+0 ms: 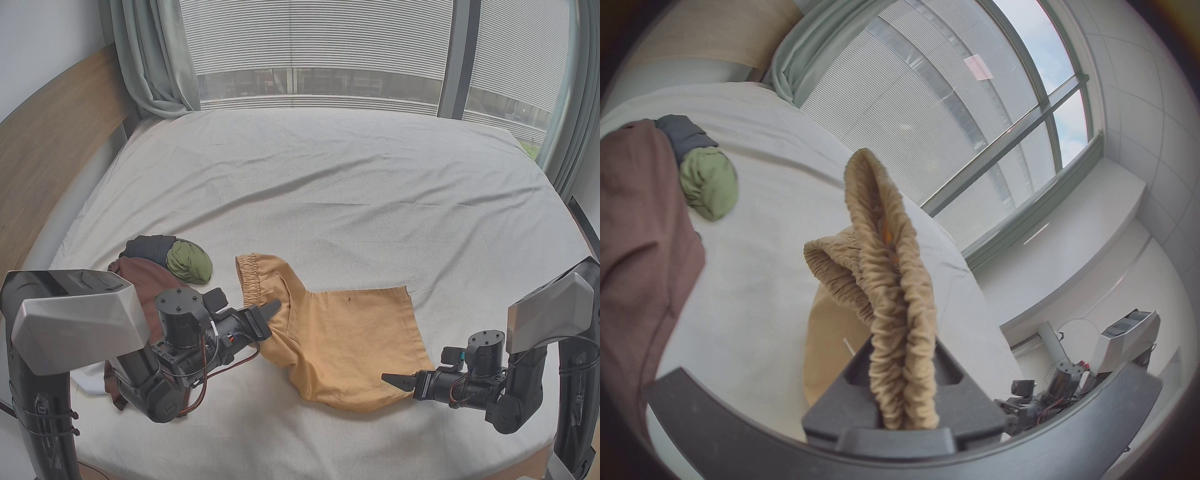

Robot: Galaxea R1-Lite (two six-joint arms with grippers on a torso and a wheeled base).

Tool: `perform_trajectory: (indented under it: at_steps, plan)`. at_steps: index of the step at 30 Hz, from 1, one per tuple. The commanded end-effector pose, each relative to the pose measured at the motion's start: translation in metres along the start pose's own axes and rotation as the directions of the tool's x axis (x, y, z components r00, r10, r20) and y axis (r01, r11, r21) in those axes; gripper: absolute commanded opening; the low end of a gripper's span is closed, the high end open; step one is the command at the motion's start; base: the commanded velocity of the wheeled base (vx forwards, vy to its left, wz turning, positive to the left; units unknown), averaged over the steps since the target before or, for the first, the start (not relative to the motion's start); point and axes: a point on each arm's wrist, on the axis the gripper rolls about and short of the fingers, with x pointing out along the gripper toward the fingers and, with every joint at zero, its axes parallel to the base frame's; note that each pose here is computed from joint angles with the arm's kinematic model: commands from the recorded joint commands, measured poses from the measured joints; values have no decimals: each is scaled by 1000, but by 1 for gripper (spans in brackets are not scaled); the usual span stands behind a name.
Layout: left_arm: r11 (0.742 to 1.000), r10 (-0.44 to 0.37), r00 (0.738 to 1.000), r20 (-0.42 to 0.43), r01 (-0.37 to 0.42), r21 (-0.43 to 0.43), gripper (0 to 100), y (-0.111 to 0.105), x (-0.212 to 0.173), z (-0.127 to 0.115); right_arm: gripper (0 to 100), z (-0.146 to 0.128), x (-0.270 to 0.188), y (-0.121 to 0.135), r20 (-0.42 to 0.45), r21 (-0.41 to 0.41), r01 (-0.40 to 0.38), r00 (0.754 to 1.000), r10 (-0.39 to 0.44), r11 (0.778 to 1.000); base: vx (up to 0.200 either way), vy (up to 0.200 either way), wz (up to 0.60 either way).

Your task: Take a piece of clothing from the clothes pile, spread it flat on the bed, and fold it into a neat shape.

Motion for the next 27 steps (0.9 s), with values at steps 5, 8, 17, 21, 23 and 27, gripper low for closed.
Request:
perform_trajectory:
  at_steps: [5,8,17,21,23,27]
  plan:
    - [997,-71,997,-2,71,4,0,-18,21,-10,100,5,-1,0,21,1,-4,1000,4,1000,0,0,0]
    - [997,-80,997,-13,80,5,0,-22,26,-15,100,7,-1,1,31,1,-6,1000,6,1000,0,0,0]
    - [991,-130,991,-38,129,-16,0,-43,42,-21,100,38,-10,-8,162,6,9,987,-10,1000,0,0,0]
    - [990,-138,988,-67,137,-24,0,-51,49,-27,100,54,-11,-17,239,18,49,970,-52,999,0,0,0]
    - [990,-143,987,-78,141,-24,0,-53,54,-32,100,57,-12,-20,256,24,60,965,-64,998,0,0,0]
    - [989,-148,984,-100,146,-24,0,-56,62,-42,100,62,-12,-23,276,28,66,959,-71,997,0,0,0]
